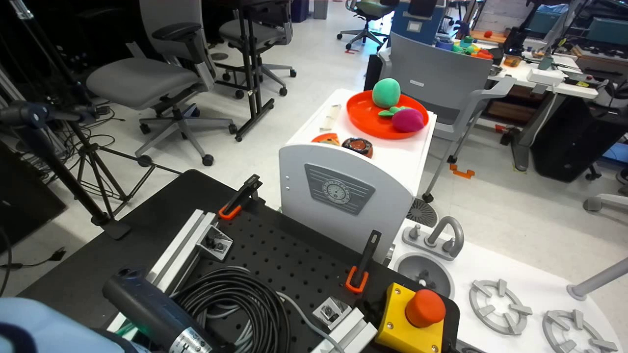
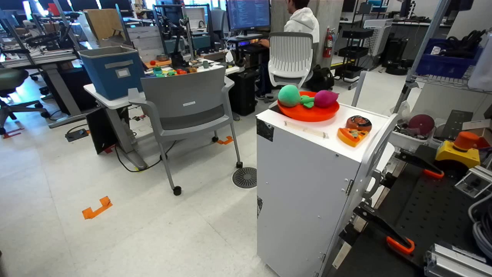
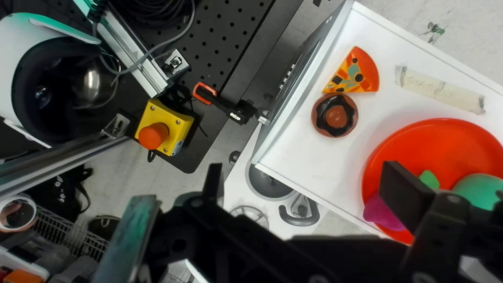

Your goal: Remove the green plushie from the orange plate

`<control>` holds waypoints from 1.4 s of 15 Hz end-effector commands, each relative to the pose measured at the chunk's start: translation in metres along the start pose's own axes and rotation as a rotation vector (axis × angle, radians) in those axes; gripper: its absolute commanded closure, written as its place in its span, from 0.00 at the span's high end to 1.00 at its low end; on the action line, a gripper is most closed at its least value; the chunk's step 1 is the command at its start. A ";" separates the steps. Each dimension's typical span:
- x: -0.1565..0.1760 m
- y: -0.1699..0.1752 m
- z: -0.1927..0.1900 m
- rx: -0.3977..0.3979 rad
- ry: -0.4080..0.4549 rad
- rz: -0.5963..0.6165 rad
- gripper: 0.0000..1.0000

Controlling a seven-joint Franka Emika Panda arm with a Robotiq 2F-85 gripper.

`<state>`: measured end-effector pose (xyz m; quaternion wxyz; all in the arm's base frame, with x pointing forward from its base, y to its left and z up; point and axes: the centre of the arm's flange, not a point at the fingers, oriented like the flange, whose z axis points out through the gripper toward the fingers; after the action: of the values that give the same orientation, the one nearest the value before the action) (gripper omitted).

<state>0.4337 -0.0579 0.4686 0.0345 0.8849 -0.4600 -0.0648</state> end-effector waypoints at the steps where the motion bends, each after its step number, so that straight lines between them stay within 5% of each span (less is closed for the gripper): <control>1: 0.012 -0.002 -0.001 0.004 -0.014 0.012 1.00; 6: 0.016 0.004 -0.003 0.020 -0.031 -0.015 1.00; 15: 0.040 0.011 -0.008 0.043 0.063 0.287 1.00; 21: 0.008 -0.001 -0.006 0.024 0.054 -0.089 1.00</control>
<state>0.4429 -0.0776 0.4687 0.0325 0.8730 -0.4848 -0.0432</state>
